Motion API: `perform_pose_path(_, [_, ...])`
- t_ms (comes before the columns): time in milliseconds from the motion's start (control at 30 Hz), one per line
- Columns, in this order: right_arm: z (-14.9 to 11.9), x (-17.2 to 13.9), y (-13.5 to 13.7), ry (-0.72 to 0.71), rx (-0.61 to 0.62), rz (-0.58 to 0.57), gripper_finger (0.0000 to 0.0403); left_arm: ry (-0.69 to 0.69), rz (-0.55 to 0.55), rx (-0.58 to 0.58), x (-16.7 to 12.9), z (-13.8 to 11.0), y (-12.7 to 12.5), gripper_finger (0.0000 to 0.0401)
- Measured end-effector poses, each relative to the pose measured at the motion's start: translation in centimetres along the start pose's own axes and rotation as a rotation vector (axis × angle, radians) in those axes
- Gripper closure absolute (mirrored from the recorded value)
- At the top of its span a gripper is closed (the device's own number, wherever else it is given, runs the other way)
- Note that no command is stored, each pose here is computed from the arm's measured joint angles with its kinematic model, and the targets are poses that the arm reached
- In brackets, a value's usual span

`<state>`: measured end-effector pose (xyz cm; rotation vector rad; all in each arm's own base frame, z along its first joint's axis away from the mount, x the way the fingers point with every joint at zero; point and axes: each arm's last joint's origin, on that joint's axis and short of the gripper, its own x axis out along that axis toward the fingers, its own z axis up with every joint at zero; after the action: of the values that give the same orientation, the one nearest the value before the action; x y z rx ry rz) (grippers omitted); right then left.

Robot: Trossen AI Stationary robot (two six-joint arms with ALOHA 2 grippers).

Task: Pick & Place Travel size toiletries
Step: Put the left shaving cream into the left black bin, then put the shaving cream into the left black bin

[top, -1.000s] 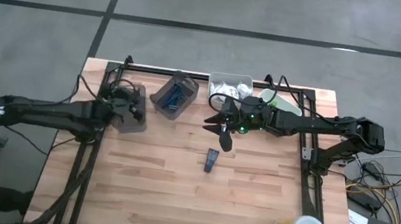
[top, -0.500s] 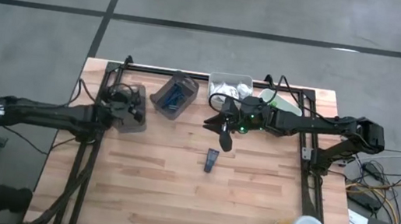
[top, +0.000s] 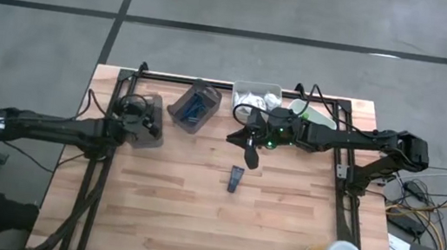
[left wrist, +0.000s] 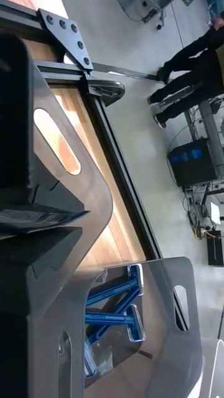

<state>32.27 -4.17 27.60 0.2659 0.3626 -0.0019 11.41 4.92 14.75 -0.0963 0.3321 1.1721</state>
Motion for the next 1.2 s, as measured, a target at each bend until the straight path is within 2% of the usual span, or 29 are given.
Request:
perform_pose_path(167, [0.1, 0.0, 0.0, -0.008, -0.001, 0.002, 0.0366, 0.001, -0.036, -0.027, -0.1, 0.5, -0.2, 0.0318])
perform_pose_path(433, [0.1, 0.0, 0.0, -0.011, -0.002, 0.004, 0.0347, -0.016, -0.123, -0.079, -0.8, 3.9, -0.6, 0.0269])
perform_pose_path(667, [0.1, 0.0, 0.0, -0.01, 0.005, 0.005, 0.0324, -0.011, -0.23, -0.096, -1.7, 7.0, -0.8, 0.0254])
perform_pose_path(833, [-0.2, 0.0, 0.1, 0.017, 0.032, 0.005, 0.0301, -0.045, -0.402, -0.037, -2.5, 9.6, -1.2, 0.0254])
perform_pose_path(1000, [-0.8, 0.0, 0.0, 0.086, 0.18, -0.006, 0.0258, -0.057, -0.627, -0.015, -3.4, 11.8, -1.8, 0.0254])
perform_pose_path(1200, [-1.8, -0.2, 0.2, 0.22, 0.31, 0.092, 0.0197, -0.052, -0.798, -0.002, -3.9, 14.2, -2.9, 0.0254])
